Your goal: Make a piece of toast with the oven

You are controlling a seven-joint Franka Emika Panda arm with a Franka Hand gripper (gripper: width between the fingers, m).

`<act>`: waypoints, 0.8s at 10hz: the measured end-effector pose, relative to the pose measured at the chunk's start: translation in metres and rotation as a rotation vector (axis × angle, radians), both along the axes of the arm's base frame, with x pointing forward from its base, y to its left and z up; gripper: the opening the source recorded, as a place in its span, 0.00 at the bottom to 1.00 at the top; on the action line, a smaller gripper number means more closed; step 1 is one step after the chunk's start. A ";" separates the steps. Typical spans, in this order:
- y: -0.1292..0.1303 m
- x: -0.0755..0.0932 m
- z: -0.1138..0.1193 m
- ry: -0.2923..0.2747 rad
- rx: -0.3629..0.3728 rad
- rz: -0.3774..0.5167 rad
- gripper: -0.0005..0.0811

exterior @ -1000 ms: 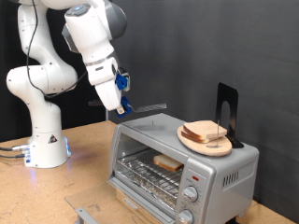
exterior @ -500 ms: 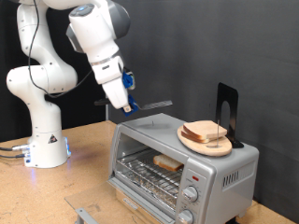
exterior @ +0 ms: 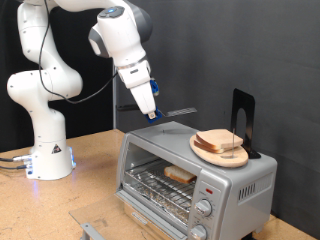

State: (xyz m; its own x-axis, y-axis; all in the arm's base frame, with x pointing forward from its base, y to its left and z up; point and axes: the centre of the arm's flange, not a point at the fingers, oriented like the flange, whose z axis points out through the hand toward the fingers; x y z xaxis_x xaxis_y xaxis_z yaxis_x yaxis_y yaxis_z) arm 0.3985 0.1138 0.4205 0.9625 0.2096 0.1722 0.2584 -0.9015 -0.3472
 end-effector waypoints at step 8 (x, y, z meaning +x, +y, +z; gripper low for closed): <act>0.031 0.009 -0.030 0.033 -0.028 -0.006 0.58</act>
